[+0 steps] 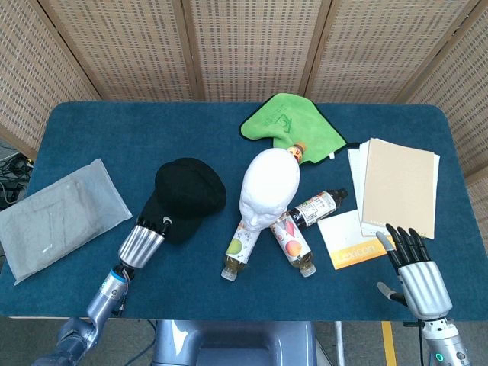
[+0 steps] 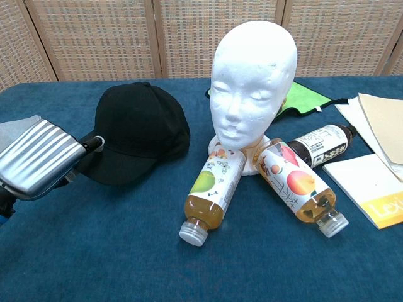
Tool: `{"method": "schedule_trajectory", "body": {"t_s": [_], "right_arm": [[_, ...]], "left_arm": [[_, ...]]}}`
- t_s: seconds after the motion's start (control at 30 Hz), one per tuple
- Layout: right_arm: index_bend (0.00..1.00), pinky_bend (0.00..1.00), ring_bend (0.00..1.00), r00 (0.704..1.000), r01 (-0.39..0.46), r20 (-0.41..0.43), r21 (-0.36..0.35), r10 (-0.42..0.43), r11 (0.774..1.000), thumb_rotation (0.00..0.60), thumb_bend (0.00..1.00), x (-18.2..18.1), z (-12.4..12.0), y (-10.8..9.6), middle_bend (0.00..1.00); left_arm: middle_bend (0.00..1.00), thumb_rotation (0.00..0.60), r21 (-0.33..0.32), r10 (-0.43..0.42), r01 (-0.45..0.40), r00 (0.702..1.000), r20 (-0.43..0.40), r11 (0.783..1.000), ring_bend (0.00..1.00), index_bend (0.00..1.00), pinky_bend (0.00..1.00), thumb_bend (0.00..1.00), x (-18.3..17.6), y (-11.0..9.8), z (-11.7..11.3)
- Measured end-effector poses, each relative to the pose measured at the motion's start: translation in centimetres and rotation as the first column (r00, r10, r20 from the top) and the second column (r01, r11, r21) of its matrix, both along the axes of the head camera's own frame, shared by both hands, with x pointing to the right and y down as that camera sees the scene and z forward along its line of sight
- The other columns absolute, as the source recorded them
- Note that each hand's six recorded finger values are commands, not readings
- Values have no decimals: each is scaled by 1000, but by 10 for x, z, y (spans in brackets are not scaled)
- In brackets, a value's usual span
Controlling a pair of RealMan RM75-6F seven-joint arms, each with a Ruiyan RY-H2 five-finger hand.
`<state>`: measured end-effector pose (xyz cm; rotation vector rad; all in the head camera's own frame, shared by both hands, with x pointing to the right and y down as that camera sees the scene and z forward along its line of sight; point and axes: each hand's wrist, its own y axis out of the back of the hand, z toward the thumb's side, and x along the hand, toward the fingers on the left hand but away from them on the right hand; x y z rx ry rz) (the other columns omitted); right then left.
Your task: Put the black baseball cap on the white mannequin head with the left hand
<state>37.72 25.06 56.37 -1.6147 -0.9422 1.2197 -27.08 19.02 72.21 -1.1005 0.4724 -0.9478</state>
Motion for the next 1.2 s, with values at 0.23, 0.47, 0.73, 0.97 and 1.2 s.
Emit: {"method": "schedule_trajectory", "body": {"t_s": [0.23, 0.47, 0.73, 0.97, 1.2], "right_arm": [[81, 0, 0, 1000, 2, 2, 0, -2, 1000, 600, 39, 0, 1, 0, 0], [81, 0, 0, 1000, 4, 3, 1, -4, 1000, 600, 40, 0, 1, 0, 0], [81, 0, 0, 1000, 0, 3, 3, 0, 1000, 600, 38, 1, 0, 0, 0], [81, 0, 0, 1000, -3, 9, 11, 3, 1000, 600, 39, 1, -3, -1, 0], [81, 0, 0, 1000, -10, 14, 18, 10, 1000, 600, 39, 3, -5, -2, 0]], "left_arm": [[933, 600, 23, -10, 10, 1000, -2, 1000, 879, 698, 793, 640, -1, -9, -4], [935, 600, 34, -7, 6, 1000, 11, 999, 879, 790, 793, 686, -2, -9, -5], [936, 600, 89, 26, -27, 1000, 14, 996, 880, 834, 793, 707, -7, -18, -16], [936, 600, 146, 73, -78, 996, 45, 986, 880, 837, 793, 710, -16, -26, -28], [936, 600, 200, 122, -136, 989, 79, 970, 879, 843, 793, 715, -23, -33, -41]]}}
